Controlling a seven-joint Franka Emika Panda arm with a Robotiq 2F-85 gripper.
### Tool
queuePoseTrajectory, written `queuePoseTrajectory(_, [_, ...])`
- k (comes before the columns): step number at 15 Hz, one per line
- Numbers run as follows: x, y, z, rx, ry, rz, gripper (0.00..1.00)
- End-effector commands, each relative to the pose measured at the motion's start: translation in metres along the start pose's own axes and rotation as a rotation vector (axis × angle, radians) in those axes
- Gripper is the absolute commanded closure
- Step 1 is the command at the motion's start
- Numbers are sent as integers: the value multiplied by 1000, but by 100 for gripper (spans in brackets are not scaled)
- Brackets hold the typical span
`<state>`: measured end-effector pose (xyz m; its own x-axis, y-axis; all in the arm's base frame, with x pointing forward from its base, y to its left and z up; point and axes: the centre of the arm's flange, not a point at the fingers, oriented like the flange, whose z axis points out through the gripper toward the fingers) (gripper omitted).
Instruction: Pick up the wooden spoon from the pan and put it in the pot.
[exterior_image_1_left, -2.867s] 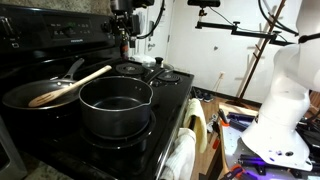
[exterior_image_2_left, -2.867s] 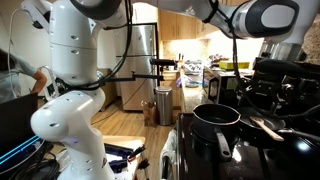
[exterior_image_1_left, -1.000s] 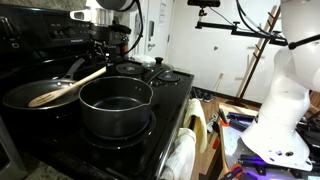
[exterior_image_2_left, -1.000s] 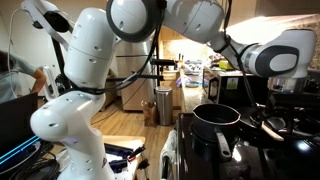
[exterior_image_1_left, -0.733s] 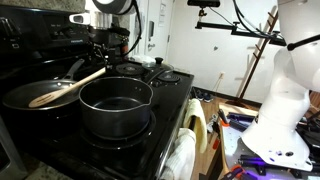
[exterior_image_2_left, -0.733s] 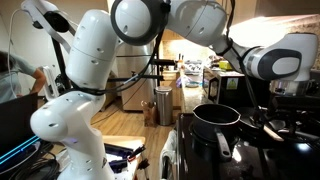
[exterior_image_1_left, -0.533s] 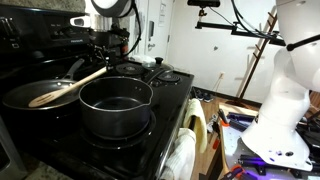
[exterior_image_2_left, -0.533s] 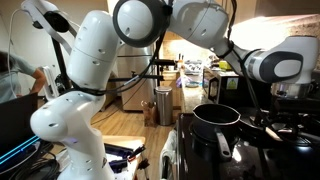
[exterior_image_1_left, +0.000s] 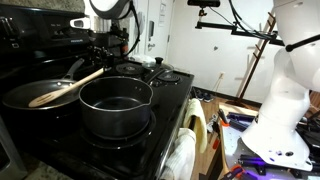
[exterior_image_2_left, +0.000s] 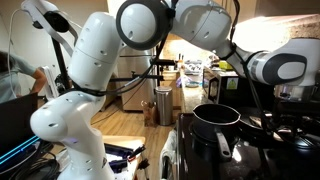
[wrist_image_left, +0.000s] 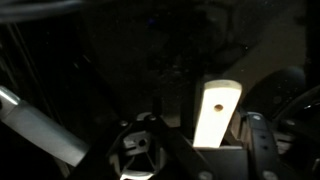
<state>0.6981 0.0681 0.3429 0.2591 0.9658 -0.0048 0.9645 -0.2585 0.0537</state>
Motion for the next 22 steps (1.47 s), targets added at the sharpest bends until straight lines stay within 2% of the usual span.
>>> queuePoseTrajectory(1, [0, 10, -7, -12, -16, -7, 66])
queuePoseTrajectory(5, [-1, 12, -12, -24, 0, 2, 93])
queuePoseTrajectory(12, [-9, 17, -32, -37, 23, 15, 91])
queuePoseTrajectory(22, [-25, 9, -115, -55, -2, 24, 91])
